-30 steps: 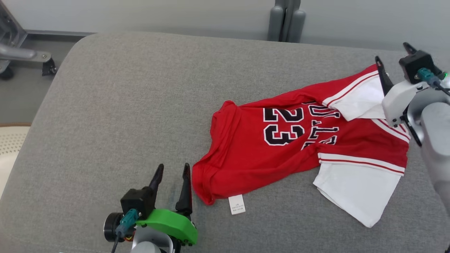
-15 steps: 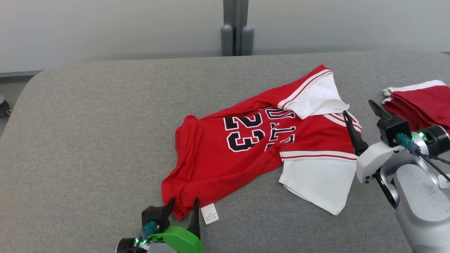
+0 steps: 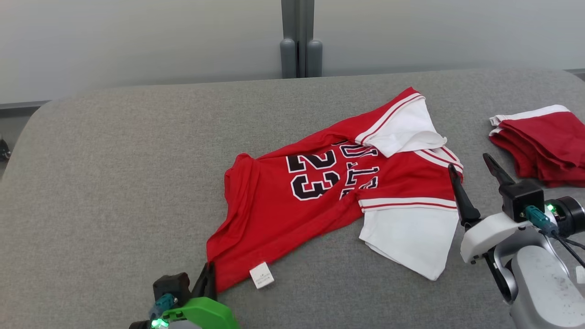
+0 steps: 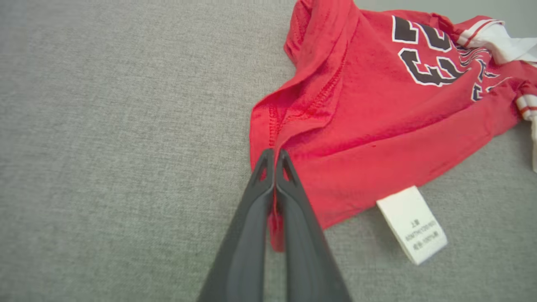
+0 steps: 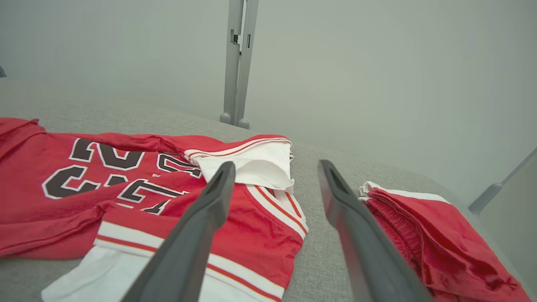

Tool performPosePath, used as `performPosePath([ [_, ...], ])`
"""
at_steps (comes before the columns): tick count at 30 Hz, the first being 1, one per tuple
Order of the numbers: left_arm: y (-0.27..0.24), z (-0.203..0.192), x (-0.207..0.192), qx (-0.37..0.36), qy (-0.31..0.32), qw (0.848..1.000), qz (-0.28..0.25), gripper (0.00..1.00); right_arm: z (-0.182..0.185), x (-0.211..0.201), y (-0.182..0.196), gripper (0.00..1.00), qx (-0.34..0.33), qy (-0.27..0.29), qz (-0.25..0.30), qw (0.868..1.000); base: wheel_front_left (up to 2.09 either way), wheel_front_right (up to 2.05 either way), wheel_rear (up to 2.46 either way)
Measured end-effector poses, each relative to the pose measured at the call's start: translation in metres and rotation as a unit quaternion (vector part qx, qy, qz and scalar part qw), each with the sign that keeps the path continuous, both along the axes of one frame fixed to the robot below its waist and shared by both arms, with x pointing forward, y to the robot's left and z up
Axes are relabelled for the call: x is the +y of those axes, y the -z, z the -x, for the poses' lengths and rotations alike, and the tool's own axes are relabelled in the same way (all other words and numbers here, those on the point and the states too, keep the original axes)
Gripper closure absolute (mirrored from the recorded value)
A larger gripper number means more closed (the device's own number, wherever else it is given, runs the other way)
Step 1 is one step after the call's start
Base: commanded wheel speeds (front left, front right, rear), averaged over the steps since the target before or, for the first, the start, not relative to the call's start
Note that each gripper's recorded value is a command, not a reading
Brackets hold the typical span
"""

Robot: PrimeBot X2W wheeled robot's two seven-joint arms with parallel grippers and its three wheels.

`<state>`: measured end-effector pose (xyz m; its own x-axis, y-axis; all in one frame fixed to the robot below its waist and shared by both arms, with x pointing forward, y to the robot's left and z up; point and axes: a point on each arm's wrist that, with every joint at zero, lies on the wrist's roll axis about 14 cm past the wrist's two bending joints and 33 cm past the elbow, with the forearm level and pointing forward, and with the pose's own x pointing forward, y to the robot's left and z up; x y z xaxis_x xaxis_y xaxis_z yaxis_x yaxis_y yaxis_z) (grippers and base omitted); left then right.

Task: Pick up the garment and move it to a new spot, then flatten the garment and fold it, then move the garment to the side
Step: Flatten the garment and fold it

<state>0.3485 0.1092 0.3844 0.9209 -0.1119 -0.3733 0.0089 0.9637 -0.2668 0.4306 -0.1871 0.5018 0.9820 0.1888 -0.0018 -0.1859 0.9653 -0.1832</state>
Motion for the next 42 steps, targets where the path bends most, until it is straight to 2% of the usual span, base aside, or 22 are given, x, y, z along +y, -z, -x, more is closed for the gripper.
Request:
performPosePath([
  [6, -0.004, -0.002, 0.027, -0.009, -0.028, 0.999, -0.012, 1.00, 0.008, 0.005, 0.002, 0.00, -0.002, 0.003, -0.017, 1.000, 0.00, 0.00, 0.00],
  [7, -0.004, -0.002, 0.030, -0.009, -0.030, 0.999, -0.014, 0.91, 0.011, 0.006, 0.003, 0.00, -0.001, 0.004, -0.021, 1.000, 0.00, 0.00, 0.00],
  [8, -0.004, -0.002, 0.032, -0.009, -0.031, 0.999, -0.015, 0.60, 0.014, 0.007, 0.005, 0.00, 0.002, 0.005, -0.022, 1.000, 0.00, 0.00, 0.00],
  [9, -0.004, -0.002, 0.033, -0.009, -0.033, 0.999, -0.016, 0.48, 0.016, 0.007, 0.006, 0.00, 0.003, 0.007, -0.024, 1.000, 0.00, 0.00, 0.00],
  [10, -0.004, -0.001, 0.035, -0.007, -0.032, 0.999, -0.018, 0.00, 0.018, 0.006, 0.007, 0.00, 0.005, 0.009, -0.025, 1.000, 0.00, 0.00, 0.00],
  [18, -0.013, 0.000, 0.036, -0.023, -0.039, 0.999, -0.004, 0.00, 0.035, 0.001, 0.011, 0.00, 0.006, 0.030, -0.038, 0.999, 0.00, 0.00, 0.00],
  [23, -0.037, -0.008, 0.035, -0.067, -0.042, 0.997, 0.003, 0.00, 0.045, 0.007, 0.011, 0.00, 0.002, 0.032, -0.049, 0.998, 0.00, 0.00, 0.00],
  [31, -0.088, -0.017, 0.022, -0.151, -0.032, 0.988, 0.021, 0.00, 0.056, 0.026, -0.013, 0.00, -0.035, 0.018, -0.078, 0.996, 0.00, 0.00, 0.00],
  [42, -0.092, 0.008, 0.023, -0.167, -0.038, 0.985, 0.025, 0.00, 0.078, 0.035, -0.024, 0.00, -0.051, 0.012, -0.124, 0.991, 0.00, 0.00, 0.00],
])
